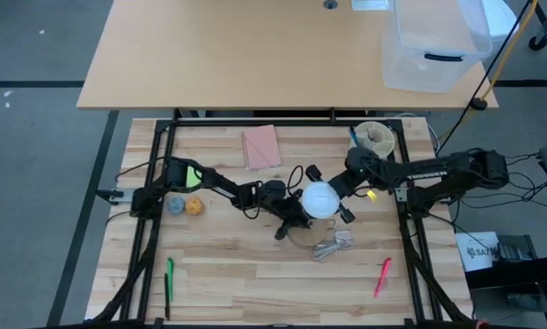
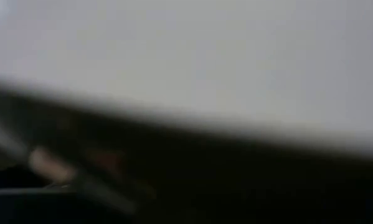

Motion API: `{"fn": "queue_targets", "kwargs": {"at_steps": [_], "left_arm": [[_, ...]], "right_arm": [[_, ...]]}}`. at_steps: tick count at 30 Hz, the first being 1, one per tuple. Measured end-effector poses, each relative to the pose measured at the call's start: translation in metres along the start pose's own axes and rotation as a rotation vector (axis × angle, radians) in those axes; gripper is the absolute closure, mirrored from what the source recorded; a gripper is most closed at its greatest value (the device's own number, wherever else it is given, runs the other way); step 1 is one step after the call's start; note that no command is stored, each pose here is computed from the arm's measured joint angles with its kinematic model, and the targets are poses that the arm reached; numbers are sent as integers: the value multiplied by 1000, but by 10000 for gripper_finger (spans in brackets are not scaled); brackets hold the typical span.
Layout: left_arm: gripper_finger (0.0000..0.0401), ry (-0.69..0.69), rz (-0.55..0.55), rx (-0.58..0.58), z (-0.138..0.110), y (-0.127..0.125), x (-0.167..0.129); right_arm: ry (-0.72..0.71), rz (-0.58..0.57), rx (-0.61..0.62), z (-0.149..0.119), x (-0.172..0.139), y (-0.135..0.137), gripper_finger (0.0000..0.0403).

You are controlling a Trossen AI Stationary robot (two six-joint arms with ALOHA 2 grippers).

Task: Screw lightbulb
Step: Remove the lightbulb from the lamp

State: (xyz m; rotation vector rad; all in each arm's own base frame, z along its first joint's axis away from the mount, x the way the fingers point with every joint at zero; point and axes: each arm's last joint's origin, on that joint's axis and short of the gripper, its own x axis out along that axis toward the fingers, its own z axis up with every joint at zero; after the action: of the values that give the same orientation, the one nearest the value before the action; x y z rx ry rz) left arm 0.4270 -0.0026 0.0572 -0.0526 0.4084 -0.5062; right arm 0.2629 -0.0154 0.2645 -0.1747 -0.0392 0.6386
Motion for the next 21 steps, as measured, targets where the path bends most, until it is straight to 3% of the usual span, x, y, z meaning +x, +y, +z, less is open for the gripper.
{"fn": "queue_targets", "kwargs": {"at_steps": [4,9,21], "left_arm": [[362,3,-2,13,0,-1,0],[362,4,0,12,-1,-1,0],[362,9,9,9,-1,-1,0]], "right_arm": [[-9,60,-15,-1,6,-5,257],[-9,55,4,-2,9,-7,255],[-21,0,41,4,9,-8,192]]}}
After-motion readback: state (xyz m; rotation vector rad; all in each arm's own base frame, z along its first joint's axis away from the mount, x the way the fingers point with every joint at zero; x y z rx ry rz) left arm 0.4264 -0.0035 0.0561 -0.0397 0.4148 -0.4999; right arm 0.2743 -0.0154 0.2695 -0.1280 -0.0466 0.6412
